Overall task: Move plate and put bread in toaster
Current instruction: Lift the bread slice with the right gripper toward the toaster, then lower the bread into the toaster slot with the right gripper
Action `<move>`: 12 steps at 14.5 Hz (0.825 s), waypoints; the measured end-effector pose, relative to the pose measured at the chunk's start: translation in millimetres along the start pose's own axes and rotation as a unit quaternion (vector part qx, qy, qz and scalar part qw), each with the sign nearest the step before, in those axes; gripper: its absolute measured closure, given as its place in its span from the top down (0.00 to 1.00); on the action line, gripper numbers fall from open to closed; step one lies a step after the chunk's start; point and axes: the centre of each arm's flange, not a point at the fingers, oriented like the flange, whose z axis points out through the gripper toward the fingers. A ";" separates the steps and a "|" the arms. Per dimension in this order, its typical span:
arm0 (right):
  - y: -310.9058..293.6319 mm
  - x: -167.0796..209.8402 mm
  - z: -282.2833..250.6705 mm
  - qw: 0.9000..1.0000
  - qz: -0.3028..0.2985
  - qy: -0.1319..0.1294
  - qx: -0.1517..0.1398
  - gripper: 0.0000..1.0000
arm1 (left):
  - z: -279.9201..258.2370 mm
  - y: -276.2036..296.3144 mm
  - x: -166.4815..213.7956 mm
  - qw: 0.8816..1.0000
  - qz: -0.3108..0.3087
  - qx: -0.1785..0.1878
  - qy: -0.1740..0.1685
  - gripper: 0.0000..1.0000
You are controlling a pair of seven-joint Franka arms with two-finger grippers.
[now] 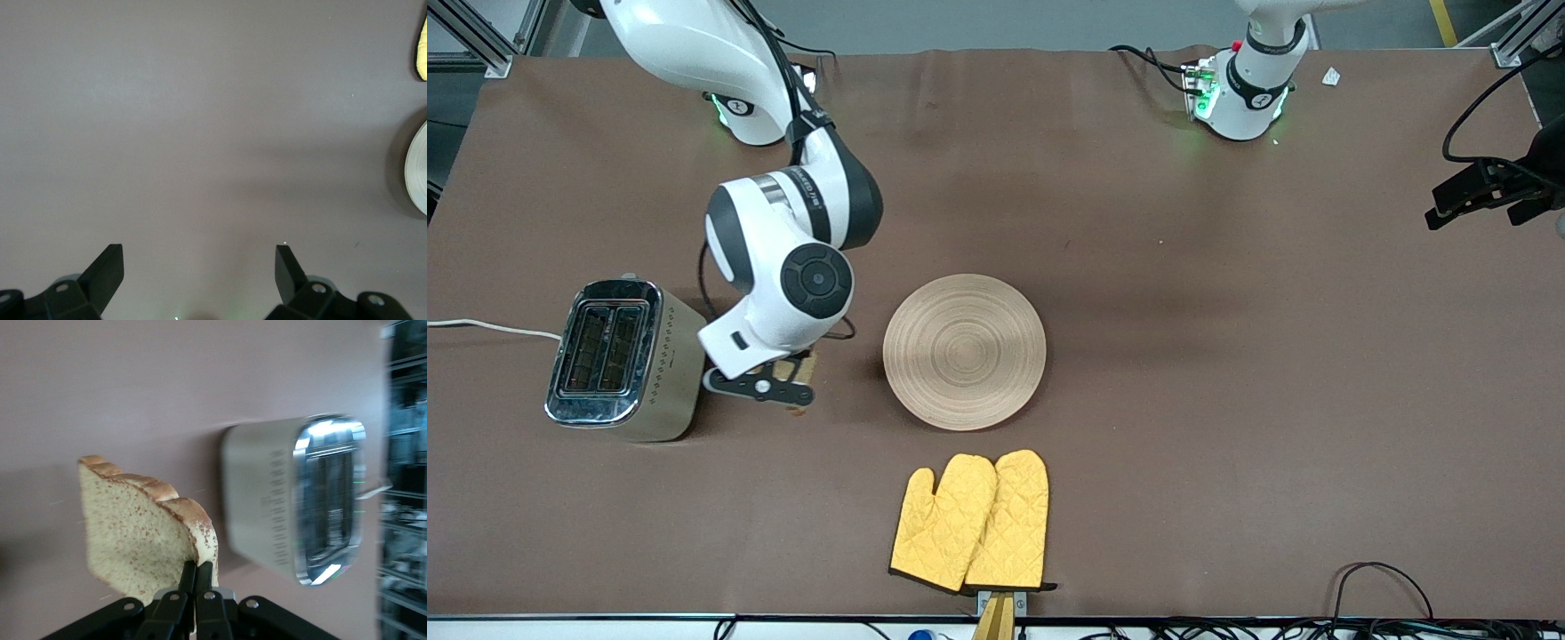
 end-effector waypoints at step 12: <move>88.0 14.1 52.9 0.969 -0.164 -0.120 -0.139 0.03 | -3.5 5.7 0.1 1.000 0.005 0.000 0.004 1.00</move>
